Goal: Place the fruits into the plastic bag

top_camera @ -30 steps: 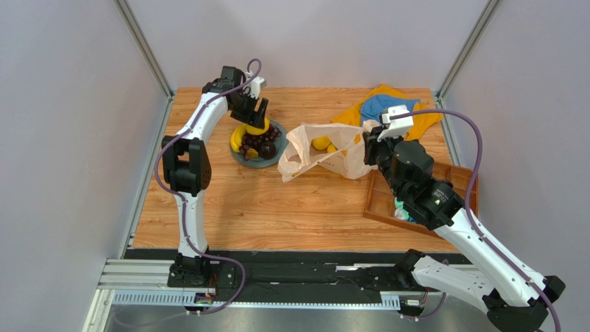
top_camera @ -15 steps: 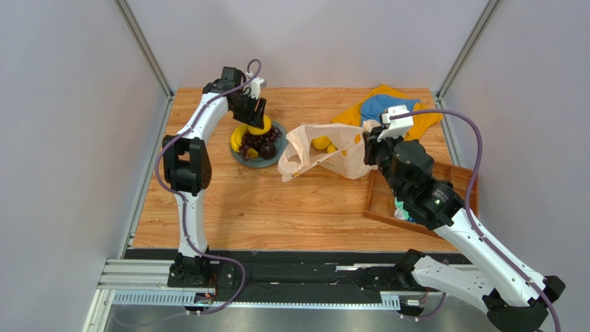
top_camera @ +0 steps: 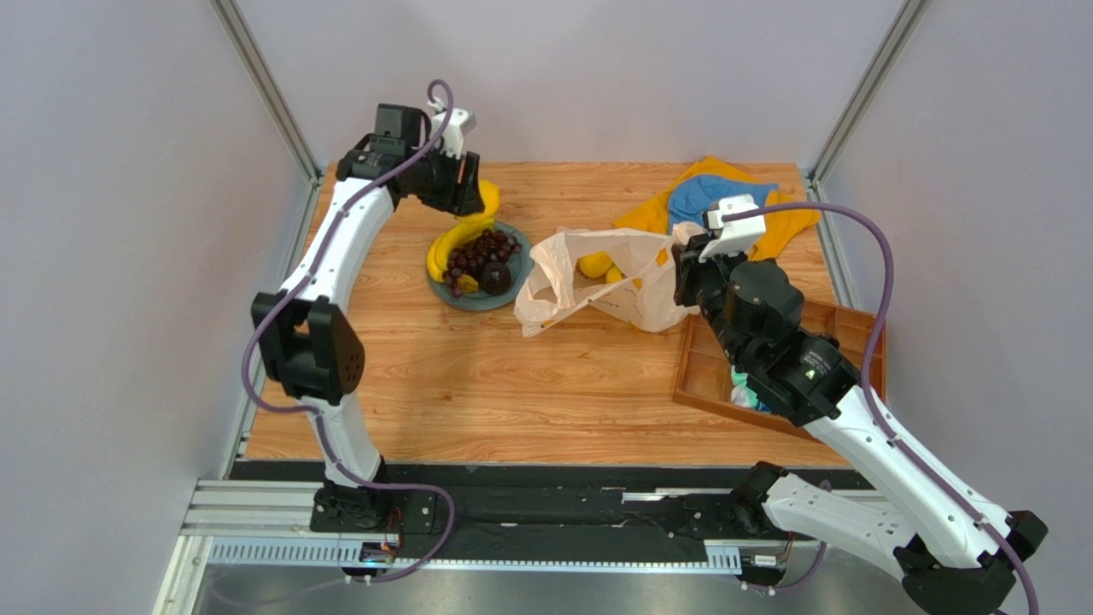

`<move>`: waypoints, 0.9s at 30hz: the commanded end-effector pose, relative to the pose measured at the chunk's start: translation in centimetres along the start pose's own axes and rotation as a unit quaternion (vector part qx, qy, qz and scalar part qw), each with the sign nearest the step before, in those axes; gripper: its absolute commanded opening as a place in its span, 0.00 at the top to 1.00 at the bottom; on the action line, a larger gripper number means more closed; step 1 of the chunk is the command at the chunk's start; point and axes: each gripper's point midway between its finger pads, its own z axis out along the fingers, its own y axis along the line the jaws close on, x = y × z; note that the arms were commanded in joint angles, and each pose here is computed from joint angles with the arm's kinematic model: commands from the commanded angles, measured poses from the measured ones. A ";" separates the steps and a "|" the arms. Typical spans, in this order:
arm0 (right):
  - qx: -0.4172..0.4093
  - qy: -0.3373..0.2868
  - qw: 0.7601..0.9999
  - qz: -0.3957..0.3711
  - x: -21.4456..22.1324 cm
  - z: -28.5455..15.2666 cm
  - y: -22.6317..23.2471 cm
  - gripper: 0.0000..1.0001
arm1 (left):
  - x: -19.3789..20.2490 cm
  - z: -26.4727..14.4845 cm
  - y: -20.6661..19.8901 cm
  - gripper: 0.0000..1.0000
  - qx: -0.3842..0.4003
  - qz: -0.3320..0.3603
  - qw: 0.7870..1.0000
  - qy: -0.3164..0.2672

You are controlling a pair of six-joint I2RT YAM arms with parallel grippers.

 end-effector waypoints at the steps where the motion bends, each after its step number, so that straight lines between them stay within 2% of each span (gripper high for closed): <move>1: 0.000 -0.017 1.000 0.016 -0.9 0.0 0.0 1.00 | -5.7 -6.9 -4.0 0.60 0.017 0.031 0.991 -0.127; 3: 0.001 -0.017 1.000 0.016 -1.0 0.0 0.0 1.00 | -6.7 -9.4 -6.0 0.60 0.024 0.045 0.986 -0.161; 8: 0.003 -0.016 1.000 0.014 -0.9 0.2 0.0 1.00 | -7.2 -12.3 -11.3 0.60 0.070 0.100 0.969 -0.213; 12: 0.002 -0.011 1.000 0.012 -0.7 0.5 0.2 1.00 | -7.2 -15.1 -16.3 0.60 0.123 0.158 0.946 -0.255; 15: 0.002 -0.007 1.000 0.011 -0.6 0.7 0.3 1.00 | -6.2 -15.5 -20.2 0.60 0.175 0.198 0.929 -0.259; 19: 0.000 -0.002 1.000 0.011 -0.5 0.6 0.4 1.00 | -4.1 -14.3 -24.6 0.60 0.246 0.228 0.912 -0.236; 27: 0.001 -0.007 1.000 0.013 -0.8 0.4 0.2 1.00 | -0.5 -10.6 -29.4 0.60 0.322 0.240 0.901 -0.162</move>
